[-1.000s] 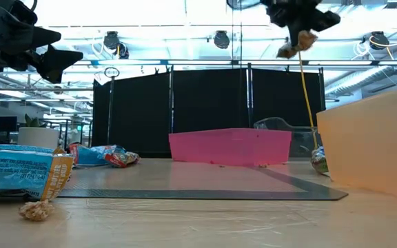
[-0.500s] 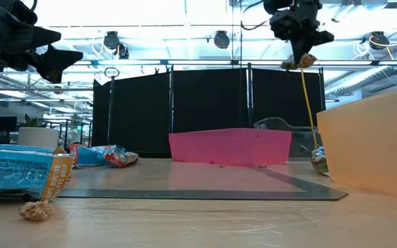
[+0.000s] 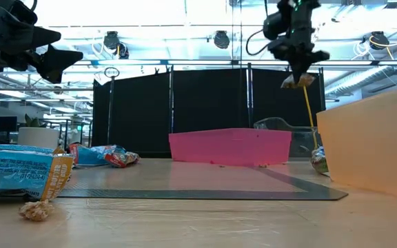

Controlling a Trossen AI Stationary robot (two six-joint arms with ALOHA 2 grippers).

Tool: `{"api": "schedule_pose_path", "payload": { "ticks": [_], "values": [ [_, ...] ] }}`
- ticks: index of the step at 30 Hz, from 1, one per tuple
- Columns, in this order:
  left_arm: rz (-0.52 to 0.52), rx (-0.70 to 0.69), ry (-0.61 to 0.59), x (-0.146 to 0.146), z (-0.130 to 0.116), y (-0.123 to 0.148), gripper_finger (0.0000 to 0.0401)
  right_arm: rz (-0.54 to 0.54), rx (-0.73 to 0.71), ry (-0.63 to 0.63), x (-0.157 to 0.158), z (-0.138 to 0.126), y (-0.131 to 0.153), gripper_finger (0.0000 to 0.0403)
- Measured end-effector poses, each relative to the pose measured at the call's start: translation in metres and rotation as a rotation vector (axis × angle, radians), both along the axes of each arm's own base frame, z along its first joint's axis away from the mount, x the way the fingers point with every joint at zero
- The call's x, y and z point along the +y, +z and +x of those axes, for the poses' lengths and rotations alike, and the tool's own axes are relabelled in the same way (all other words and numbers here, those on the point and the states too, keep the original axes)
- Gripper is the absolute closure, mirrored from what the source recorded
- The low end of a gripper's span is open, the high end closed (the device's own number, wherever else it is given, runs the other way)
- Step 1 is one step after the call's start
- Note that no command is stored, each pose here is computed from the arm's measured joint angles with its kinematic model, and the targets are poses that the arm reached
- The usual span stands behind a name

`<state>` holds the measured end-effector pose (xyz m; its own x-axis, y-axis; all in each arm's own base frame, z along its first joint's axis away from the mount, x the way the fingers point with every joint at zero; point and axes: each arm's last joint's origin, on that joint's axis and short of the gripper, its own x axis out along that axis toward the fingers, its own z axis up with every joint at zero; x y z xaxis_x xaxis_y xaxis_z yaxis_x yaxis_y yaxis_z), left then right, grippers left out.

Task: Pick and place Granola Bars by type
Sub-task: Put the yellow granola bar into the transparent bin

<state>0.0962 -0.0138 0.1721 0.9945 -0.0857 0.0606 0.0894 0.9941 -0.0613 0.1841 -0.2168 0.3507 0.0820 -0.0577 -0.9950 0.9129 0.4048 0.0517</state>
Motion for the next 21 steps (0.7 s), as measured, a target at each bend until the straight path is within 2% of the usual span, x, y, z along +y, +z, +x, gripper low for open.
{"api": "schedule_pose_path", "payload": {
  "ticks": [10, 21],
  "values": [
    [0.0, 0.0, 0.0, 0.0, 0.0, 0.0, 0.0115, 0.047, 0.039, -0.045, -0.047, 0.006, -0.04, 0.04],
    [0.0, 0.0, 0.001, 0.0, 0.0, 0.0, 0.0122, 0.08, 0.231, -0.02, -0.06, 0.011, -0.07, 0.04]
  ]
}}
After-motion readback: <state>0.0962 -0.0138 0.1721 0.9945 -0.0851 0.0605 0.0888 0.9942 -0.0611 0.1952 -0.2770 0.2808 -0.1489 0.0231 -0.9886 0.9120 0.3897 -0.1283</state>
